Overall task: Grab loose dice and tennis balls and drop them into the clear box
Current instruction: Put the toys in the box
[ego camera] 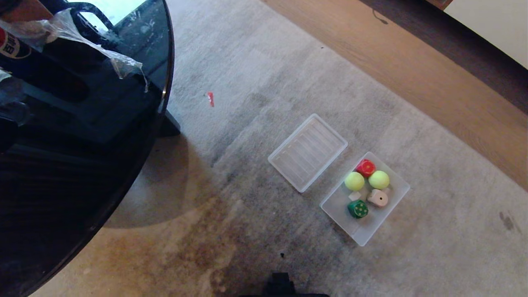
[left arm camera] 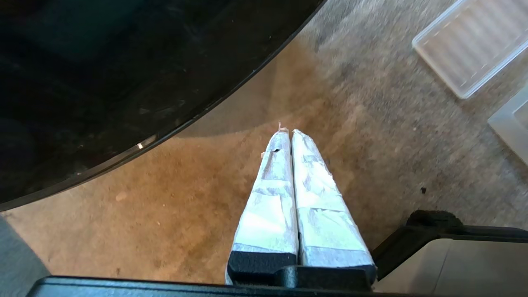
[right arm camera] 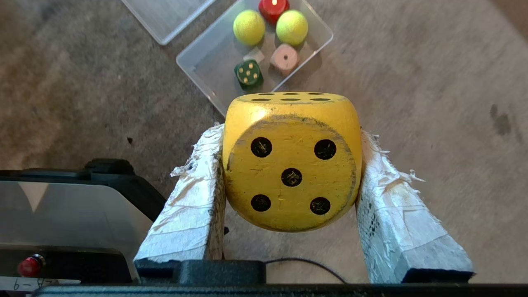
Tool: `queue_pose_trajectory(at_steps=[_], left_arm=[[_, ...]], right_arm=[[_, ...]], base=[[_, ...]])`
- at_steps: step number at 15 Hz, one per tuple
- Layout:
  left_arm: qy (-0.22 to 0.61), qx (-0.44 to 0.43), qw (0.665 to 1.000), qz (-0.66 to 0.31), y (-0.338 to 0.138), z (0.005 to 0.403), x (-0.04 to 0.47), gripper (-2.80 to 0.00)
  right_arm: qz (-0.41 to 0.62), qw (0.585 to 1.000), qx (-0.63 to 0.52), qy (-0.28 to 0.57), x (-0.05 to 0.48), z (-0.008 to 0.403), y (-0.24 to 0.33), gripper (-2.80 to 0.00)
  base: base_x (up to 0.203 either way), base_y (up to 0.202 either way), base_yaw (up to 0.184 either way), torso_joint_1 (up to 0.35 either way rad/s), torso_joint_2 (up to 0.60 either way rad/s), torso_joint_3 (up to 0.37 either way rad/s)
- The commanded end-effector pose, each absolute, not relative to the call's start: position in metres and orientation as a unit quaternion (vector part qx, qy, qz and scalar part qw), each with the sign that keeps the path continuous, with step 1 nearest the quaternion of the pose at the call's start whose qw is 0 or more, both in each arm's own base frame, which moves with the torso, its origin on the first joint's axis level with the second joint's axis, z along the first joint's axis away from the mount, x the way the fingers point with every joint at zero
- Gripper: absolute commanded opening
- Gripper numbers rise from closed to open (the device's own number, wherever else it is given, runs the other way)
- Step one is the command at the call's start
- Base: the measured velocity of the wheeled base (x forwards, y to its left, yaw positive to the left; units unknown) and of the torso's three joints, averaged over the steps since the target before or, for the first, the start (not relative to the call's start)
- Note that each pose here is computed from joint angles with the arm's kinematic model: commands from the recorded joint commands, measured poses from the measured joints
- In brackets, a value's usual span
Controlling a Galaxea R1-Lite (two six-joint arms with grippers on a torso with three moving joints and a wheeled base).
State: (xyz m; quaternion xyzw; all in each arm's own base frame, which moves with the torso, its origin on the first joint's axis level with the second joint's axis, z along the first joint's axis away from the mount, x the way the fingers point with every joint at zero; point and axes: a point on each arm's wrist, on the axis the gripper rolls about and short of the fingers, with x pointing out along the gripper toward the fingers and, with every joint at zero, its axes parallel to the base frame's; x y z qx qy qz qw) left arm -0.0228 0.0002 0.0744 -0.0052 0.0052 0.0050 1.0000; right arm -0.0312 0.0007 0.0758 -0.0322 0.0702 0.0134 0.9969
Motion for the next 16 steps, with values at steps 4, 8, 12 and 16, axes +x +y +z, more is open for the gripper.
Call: queue_pose_trajectory(at_steps=[4,8,12,16], left_arm=[[0.006,-0.005,1.0,0.005,0.0002,0.0744,-0.0227,-2.8],[0.006,-0.005,1.0,0.005,0.0002,0.074,-0.0227,-2.8],[0.007,-0.005,1.0,0.005,0.0002,0.074,-0.0226,-2.8],[0.007,-0.005,1.0,0.005,0.0002,0.074,-0.0226,-2.8]], right_arm=[[0.014,0.997,-0.033,0.07,-0.0314,0.0756,0.0008,-2.8],[0.014,0.997,-0.033,0.07,-0.0314,0.0756,0.0008,-2.8],[0.014,0.997,-0.033,0.07,-0.0314,0.0756,0.0008,-2.8],[0.014,0.997,-0.033,0.07,-0.0314,0.0756,0.0008,-2.8]], base=[[0.0,0.0,0.0,0.004,0.01,-0.198],[0.0,0.0,0.0,0.003,0.0,-0.2],[0.0,0.0,0.0,0.002,0.0,-0.195],[0.0,0.0,0.0,0.001,0.01,-0.102]])
